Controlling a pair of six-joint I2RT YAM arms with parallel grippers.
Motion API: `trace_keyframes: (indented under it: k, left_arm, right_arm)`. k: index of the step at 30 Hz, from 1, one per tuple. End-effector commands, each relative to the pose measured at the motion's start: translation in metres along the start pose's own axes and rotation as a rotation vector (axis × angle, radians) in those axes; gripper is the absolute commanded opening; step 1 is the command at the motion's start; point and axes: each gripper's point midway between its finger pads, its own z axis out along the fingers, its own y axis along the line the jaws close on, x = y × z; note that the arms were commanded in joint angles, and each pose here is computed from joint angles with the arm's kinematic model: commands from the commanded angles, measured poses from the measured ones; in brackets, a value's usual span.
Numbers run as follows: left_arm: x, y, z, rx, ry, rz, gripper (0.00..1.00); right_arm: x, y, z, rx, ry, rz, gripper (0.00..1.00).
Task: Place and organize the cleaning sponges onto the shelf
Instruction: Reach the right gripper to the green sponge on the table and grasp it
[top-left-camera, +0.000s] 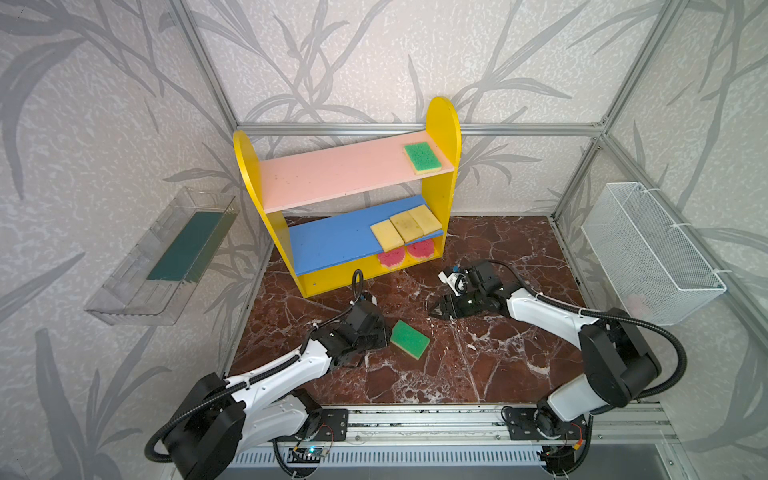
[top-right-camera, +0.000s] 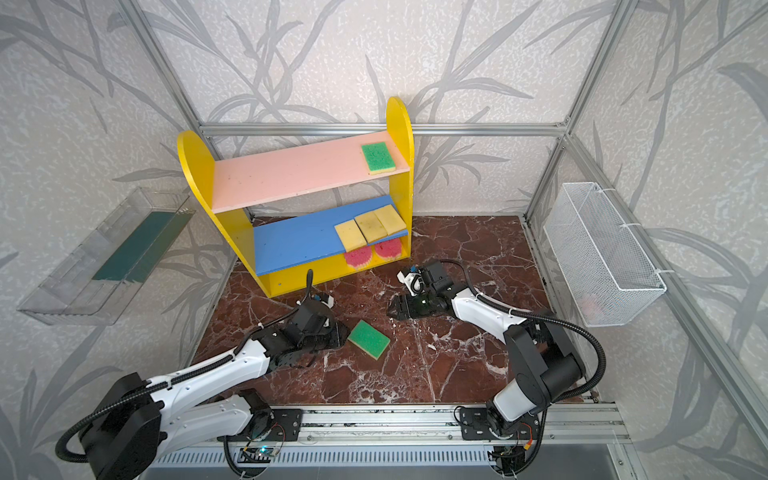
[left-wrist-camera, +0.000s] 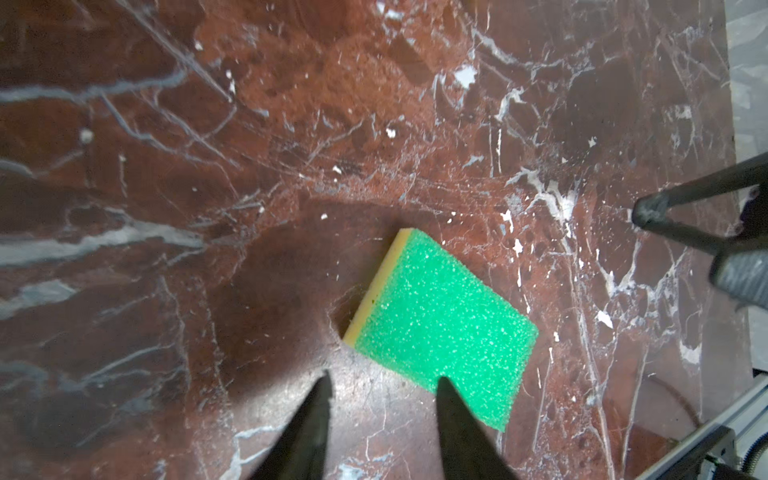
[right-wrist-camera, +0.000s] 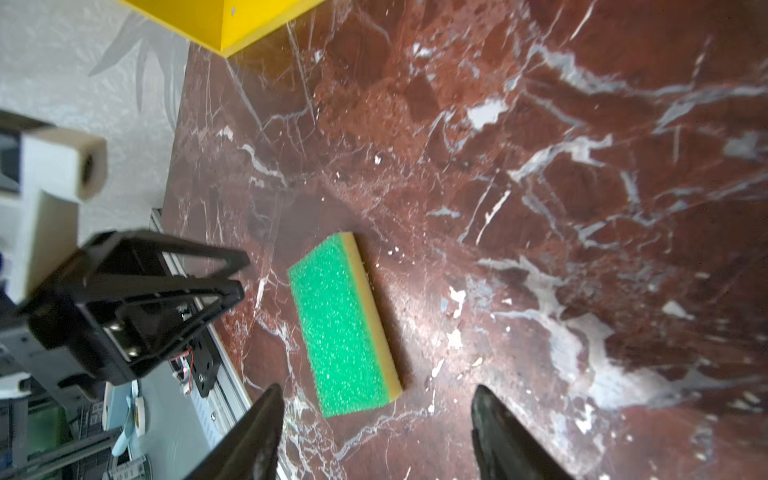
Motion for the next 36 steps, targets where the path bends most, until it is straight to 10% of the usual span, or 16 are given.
trace_keyframes:
  k: [1,36]
  left_arm:
    - [-0.016,0.002,-0.014,-0.039,-0.052,0.022,0.6]
    - [-0.009,0.042,-0.038,-0.093,-0.096,-0.027,0.66]
  right_arm:
    - [0.029,-0.001,-0.001,0.015,0.082,-0.066,0.73]
    - [0.053,-0.003,0.071,0.06,0.28,-0.1,0.41]
